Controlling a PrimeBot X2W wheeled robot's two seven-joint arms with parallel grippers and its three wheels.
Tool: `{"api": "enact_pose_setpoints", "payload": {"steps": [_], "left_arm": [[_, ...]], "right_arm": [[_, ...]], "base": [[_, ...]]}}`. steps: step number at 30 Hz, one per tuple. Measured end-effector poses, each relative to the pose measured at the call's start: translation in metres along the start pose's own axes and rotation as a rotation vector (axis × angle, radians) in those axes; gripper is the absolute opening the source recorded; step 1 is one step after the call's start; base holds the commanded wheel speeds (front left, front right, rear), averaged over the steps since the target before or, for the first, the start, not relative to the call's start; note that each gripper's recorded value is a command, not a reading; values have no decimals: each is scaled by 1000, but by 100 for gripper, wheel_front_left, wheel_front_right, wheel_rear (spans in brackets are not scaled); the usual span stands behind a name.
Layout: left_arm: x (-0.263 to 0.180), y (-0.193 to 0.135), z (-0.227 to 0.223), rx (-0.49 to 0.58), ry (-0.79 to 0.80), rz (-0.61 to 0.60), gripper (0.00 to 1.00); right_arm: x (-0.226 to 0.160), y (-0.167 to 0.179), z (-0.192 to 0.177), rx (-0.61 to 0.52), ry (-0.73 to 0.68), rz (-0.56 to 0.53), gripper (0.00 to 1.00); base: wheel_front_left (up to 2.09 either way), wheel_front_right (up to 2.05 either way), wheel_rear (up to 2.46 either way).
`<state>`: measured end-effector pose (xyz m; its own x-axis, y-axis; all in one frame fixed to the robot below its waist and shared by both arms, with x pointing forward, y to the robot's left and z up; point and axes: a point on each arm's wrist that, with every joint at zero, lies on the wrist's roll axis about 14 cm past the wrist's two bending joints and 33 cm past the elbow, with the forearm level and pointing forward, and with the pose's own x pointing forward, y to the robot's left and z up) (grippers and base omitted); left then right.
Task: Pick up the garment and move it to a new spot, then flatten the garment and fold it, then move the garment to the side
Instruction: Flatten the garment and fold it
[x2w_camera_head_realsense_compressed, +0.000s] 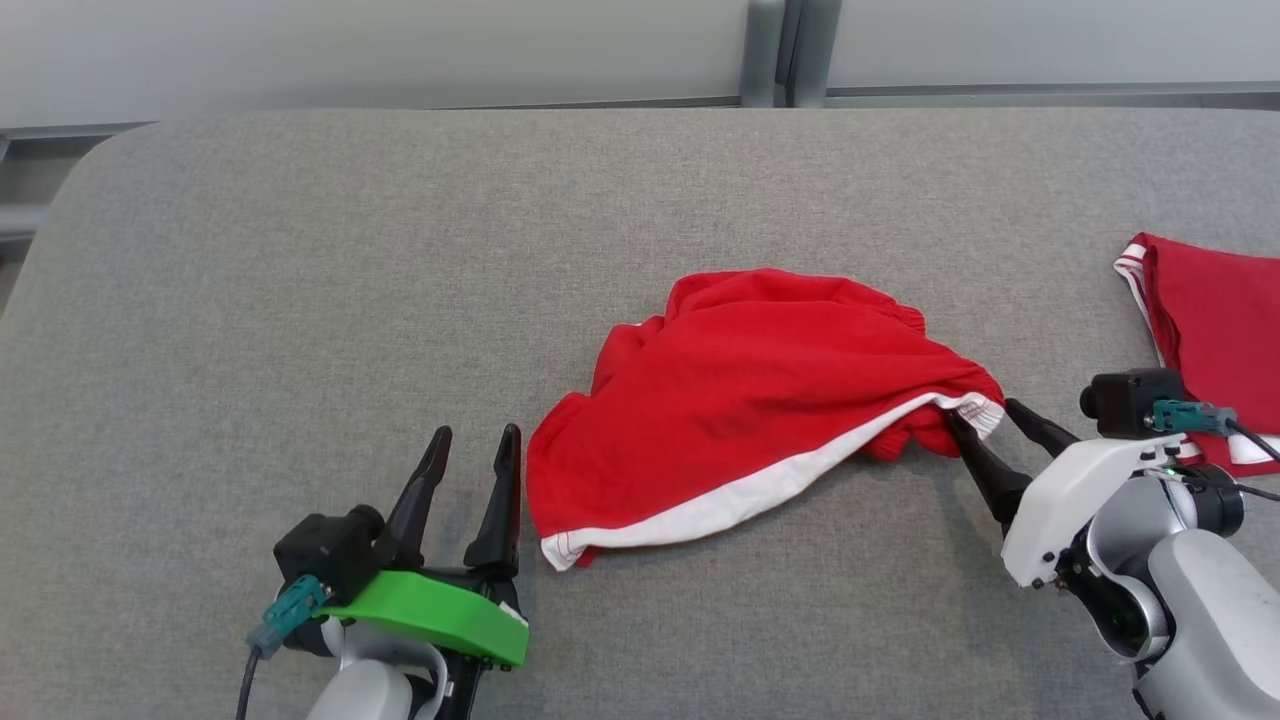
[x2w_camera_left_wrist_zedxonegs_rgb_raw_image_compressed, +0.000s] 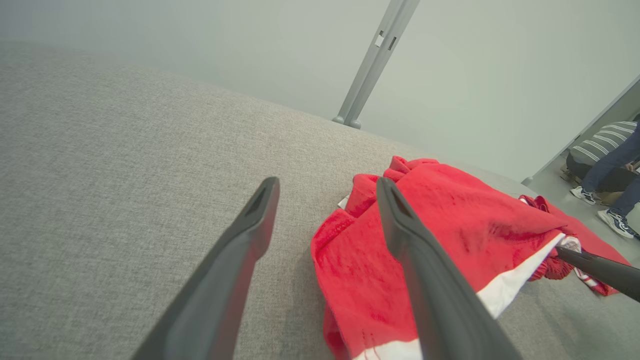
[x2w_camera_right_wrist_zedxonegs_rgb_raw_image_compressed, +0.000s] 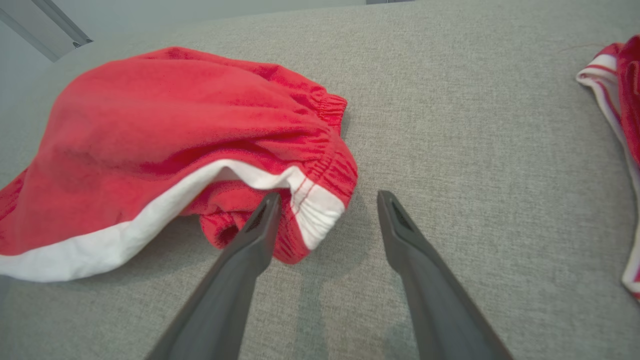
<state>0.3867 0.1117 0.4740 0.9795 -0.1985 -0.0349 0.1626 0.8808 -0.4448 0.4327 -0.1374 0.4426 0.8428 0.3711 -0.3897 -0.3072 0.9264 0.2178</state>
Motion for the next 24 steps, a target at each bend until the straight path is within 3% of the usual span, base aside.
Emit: {"api": "enact_pose_setpoints", "payload": {"steps": [12,24], "left_arm": [[8,-8,22,37,-59,-28,100],[3,-8,46,107,-117,-2,100]], "right_arm": [[-41,-25,17,62,-174,-103,100],[-74,-19,86,-4,-483,-174,100]], "base": [[0,0,0],[0,0,0]]}}
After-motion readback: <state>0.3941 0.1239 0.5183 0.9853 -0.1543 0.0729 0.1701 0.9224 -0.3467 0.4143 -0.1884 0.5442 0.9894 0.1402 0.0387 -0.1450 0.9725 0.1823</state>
